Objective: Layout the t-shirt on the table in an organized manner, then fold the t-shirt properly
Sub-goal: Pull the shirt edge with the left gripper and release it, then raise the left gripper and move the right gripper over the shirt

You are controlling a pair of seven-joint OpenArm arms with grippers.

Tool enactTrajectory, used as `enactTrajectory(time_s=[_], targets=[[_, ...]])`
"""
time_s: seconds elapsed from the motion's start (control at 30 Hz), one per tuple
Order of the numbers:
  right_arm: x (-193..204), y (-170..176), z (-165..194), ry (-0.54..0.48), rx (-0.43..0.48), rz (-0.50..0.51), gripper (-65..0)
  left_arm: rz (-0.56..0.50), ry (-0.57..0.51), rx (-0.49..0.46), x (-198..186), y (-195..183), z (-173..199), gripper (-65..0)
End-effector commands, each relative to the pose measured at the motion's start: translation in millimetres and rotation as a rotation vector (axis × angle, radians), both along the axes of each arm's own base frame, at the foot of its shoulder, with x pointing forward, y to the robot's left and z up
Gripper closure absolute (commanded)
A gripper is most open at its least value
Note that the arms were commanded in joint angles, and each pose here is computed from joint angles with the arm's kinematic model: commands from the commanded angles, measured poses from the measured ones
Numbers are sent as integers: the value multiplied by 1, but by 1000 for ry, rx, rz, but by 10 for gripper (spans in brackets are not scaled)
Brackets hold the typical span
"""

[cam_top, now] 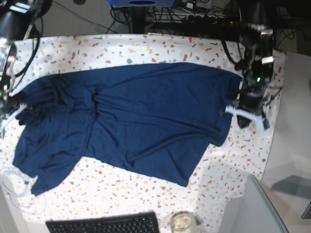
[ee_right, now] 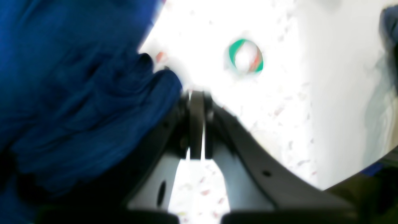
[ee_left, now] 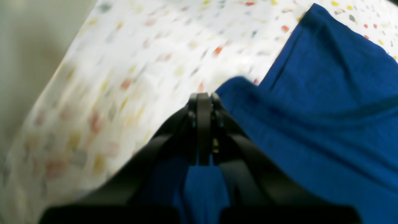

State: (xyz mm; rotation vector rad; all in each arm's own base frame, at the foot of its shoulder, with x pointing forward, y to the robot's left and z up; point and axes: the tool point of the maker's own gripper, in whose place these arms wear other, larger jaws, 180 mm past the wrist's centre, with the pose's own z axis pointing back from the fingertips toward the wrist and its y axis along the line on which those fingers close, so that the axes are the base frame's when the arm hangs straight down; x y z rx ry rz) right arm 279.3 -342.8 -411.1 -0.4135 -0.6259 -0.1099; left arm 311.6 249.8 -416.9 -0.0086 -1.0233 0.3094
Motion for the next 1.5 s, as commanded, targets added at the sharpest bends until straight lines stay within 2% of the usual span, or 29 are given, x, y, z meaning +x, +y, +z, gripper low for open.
enactTrajectory(time_s=[0.0,0.07,0.2,0.4,0.5,0.57,0.73,0.8,0.9,1.2,1.3,1.47], targets=[[1,-15,23,-59,-48,-27,0,27,-26,-21,-8,9,7,0],[-16,-15,31,-85,-52,-63,0,88,-7,-109,-37,20,0,0],[-37,-6,30,-82,-49,-74,0,153,20,-207,-81,28,-4,-5],[-50,3,13,-45,-15,-86,0,153,62,-221,-112,16,-9,-388],[-53,4,5,-27,-3,-88,0,167,97,-226,-119,18,-22,-456],[-53,5,3,-23,1,-86,0,178,110,-228,-120,20,-29,-439],[-53,6,3,-22,3,-85,0,191,98,-234,-107,24,-32,-280],[-53,6,3,-22,3,-85,0,189,90,-235,-103,24,-30,-244],[-54,6,3,-23,4,-88,0,184,84,-228,-96,24,-29,-244],[-55,6,2,-21,4,-90,0,121,179,-33,-107,29,-49,-235],[-55,6,2,-21,4,-90,0,130,198,-24,-114,32,-54,-235],[-60,6,0,-9,3,-90,0,210,196,5,-130,62,-47,-235]])
